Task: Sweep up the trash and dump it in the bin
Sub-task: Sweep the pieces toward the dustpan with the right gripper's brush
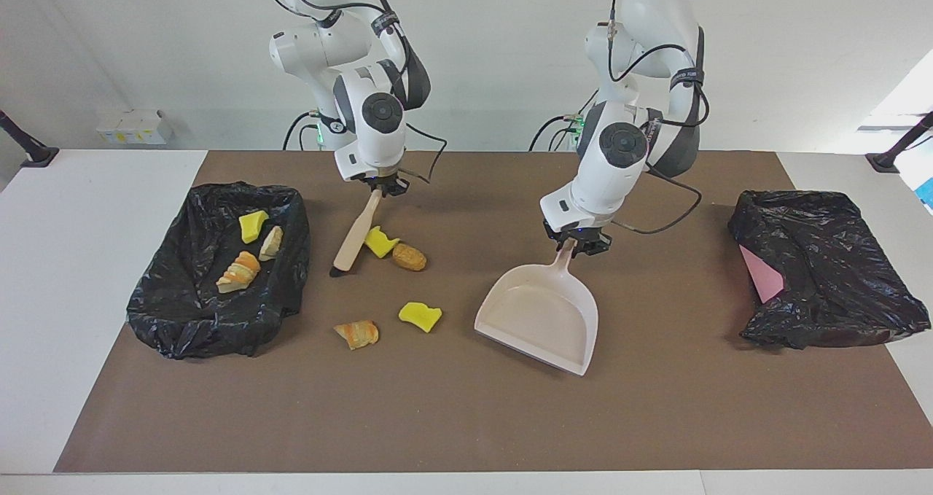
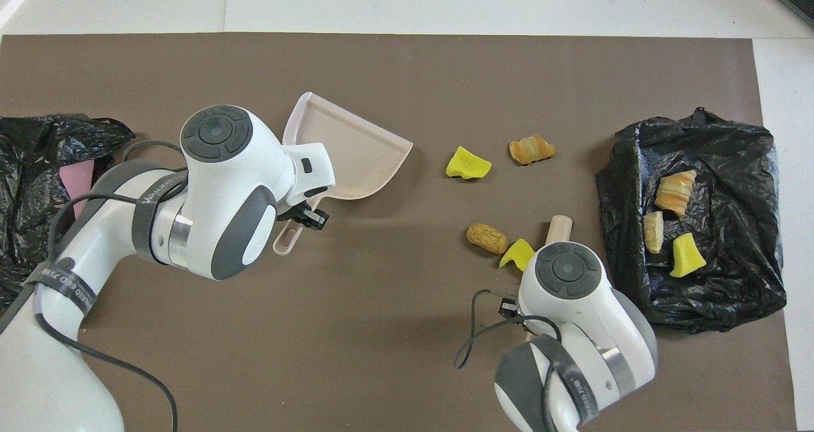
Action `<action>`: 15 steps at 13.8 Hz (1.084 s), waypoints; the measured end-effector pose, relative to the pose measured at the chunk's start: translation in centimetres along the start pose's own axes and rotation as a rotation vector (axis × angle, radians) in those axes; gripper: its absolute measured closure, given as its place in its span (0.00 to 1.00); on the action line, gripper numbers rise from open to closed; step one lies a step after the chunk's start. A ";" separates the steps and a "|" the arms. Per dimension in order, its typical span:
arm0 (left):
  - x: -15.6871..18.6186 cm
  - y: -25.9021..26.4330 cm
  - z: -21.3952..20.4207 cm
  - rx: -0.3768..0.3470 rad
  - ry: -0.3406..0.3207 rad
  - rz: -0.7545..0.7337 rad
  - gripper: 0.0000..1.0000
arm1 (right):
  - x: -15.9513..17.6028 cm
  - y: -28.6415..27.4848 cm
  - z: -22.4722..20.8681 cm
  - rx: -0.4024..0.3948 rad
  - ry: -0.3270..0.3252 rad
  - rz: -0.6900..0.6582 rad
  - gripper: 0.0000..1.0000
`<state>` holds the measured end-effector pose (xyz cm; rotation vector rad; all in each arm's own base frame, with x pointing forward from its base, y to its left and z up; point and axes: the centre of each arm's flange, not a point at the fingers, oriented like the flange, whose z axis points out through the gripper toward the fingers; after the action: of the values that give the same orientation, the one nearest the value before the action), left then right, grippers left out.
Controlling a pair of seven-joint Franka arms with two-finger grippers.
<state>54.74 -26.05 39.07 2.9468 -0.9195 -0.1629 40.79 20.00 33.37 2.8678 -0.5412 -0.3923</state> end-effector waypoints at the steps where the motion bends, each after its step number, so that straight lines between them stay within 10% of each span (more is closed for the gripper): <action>1: -0.3 -0.8 -0.1 -0.002 -0.013 0.084 0.69 | -0.1 -1.3 -1.1 0.036 -0.006 -0.002 0.74; 10: -1.8 -1.3 -0.1 0.072 -0.128 0.498 0.69 | 3.2 -3.1 -8.4 0.049 -0.026 -0.275 0.74; 15: -2.1 4.2 1.3 0.098 -0.175 0.608 0.69 | 4.5 -0.6 -5.1 0.007 -0.095 -0.464 0.74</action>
<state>50.52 -28.39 38.29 2.6050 -1.8331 -0.3539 46.48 19.53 37.04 2.9736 0.1209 -0.5969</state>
